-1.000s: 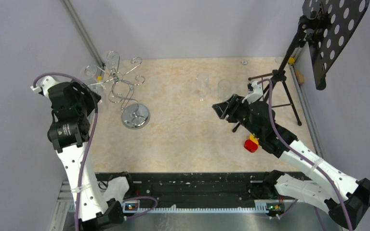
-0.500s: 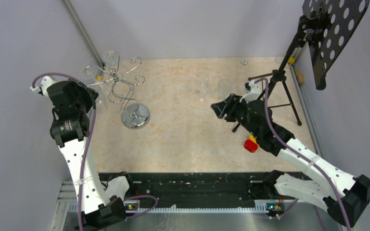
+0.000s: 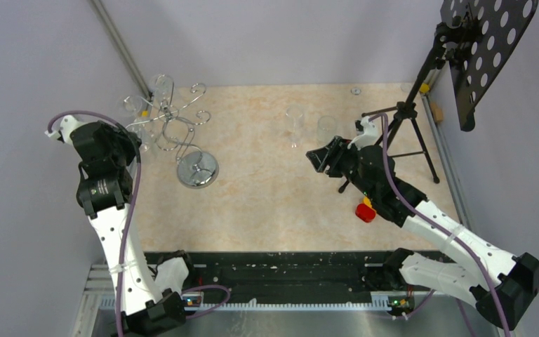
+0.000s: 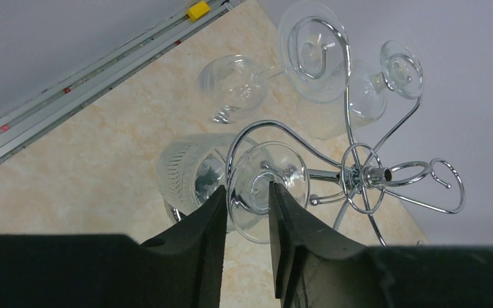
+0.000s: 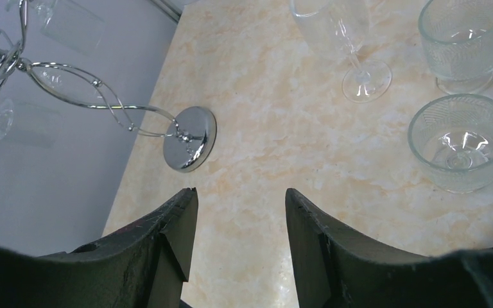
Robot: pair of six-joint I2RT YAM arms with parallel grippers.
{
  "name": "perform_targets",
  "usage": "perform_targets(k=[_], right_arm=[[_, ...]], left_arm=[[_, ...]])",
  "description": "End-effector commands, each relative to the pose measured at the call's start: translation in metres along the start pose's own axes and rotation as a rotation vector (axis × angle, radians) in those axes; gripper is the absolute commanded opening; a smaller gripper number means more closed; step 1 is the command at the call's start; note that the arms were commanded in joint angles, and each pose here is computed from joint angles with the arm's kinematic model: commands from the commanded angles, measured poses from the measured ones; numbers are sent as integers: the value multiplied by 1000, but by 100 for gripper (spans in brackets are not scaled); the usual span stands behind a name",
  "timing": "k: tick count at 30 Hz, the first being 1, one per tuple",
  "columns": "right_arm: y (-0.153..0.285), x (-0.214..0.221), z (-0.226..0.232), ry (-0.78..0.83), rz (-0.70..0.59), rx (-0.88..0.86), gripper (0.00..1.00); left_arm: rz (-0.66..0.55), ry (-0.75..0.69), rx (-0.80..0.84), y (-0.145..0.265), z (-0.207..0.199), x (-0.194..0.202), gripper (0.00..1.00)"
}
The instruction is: Take the wine glass off the wine glass rack
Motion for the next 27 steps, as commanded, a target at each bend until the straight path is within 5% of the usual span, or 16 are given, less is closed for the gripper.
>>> perform_targets(k=[1,14,27], right_arm=[[-3,-18,6,1,-67,-20,54],[-3,-19,5,3,-72,-16,54],[-3,-20,3,3,-80,-10,53]], left_arm=[[-21,1,0,1,3,-2,29],[-2,29,44,4,-5,-1,0],[-54,61,125,21,-21,-12,0]])
Point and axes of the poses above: each gripper's point midway between its finger pads, its own y axis back along the fingers, its own z axis along the line the jaws close on, x = y × z, the point moved 6 cm from there along y, back along the fingers, and after that the axes turned 13 degrees about y, right-handed, at the moved point
